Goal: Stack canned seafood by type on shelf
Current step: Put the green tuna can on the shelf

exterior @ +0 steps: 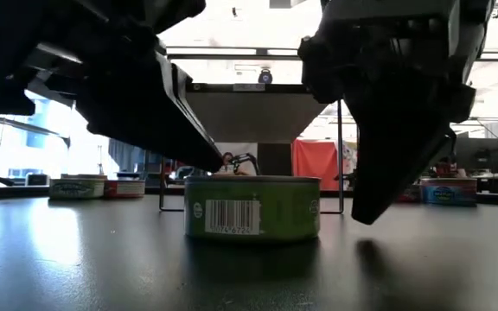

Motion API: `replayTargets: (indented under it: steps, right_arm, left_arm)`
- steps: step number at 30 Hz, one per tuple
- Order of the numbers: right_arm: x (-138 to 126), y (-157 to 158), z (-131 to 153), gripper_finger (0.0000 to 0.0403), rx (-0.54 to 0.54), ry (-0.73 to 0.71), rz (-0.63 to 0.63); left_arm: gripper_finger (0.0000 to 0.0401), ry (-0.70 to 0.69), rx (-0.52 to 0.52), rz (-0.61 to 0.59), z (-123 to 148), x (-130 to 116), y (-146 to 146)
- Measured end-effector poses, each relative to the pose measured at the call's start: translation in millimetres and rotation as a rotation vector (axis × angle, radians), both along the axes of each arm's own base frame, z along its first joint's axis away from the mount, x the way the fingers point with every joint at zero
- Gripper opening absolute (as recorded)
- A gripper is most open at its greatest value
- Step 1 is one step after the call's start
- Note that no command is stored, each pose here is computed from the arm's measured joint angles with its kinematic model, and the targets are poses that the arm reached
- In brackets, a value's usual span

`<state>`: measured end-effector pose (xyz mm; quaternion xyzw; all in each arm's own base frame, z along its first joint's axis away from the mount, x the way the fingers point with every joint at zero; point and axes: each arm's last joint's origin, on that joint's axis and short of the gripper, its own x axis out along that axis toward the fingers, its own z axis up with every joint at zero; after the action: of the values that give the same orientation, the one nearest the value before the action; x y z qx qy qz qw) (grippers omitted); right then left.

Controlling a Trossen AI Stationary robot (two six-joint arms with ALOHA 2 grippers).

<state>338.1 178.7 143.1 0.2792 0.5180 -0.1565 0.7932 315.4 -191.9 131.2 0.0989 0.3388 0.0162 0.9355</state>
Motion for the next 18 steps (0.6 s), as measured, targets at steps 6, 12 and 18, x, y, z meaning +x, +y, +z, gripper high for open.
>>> replayTargets:
  steps: [6, 12, 18]
  right_arm:
    - [5, -3, 2, 0.0000, -0.026, -0.054, -0.019]
    - [12, -3, 5, 0.0000, -0.025, -0.138, -0.043]
    - [18, 2, 10, 0.0000, 0.044, -0.210, -0.036]
  left_arm:
    - [0.0000, 0.021, 0.001, -0.012, -6, -3, -5]
    - [0.0000, 0.031, -0.002, -0.013, -6, -6, -7]
    - [0.0000, 0.040, -0.020, -0.001, -6, -6, -7]
